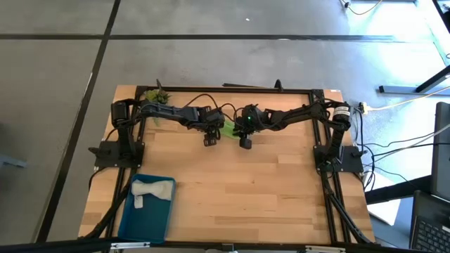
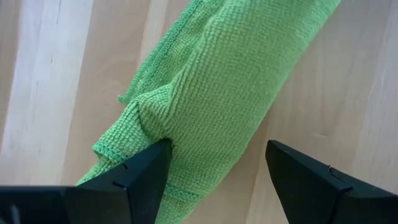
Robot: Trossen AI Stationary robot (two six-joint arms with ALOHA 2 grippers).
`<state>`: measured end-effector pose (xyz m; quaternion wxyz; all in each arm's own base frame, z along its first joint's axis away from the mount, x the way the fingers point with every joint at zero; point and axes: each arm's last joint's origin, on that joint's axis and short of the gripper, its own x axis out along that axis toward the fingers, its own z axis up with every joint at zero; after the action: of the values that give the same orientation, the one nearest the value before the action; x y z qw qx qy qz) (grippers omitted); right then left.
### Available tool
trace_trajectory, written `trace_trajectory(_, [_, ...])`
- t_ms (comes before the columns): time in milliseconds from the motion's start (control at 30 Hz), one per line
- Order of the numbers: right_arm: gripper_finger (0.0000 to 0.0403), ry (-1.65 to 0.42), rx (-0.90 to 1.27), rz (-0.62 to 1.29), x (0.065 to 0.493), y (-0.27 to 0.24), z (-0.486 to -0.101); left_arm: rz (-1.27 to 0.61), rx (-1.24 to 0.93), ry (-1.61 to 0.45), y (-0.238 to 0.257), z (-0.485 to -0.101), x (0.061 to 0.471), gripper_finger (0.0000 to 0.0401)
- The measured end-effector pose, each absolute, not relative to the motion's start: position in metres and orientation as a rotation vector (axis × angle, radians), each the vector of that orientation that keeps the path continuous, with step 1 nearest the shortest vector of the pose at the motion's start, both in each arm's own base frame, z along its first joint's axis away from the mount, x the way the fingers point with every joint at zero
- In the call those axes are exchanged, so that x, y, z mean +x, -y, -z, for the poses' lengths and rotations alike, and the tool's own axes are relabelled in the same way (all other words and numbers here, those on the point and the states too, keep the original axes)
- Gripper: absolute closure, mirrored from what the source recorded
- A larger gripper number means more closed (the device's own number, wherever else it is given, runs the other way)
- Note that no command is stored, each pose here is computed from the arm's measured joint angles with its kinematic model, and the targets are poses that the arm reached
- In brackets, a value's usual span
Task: Roll microfiber towels into tight, uniform cylinder then place into a basket
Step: Roll the green towel, then put the rolled green towel into the blue bin
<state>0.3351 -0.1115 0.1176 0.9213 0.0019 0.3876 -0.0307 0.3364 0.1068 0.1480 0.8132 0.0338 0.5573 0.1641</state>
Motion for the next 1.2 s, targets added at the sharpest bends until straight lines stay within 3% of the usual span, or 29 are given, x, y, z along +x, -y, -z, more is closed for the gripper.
trace_trajectory(533, [0.0289, -0.814, 0.009, 0.062, 0.334, 0.111, -0.116, -0.318, 0.273, -1.115, -0.100, -0.182, 0.333, 0.0142])
trace_trajectory(767, [0.0289, -0.814, 0.008, 0.062, 0.334, 0.111, -0.116, -0.190, 0.499, -1.050, -0.098, -0.178, 0.348, 0.0142])
trace_trajectory(1200, [0.0289, -0.822, 0.011, 0.061, 0.333, 0.111, -0.116, -0.027, 0.356, -0.975, -0.118, -0.157, 0.352, 0.0142])
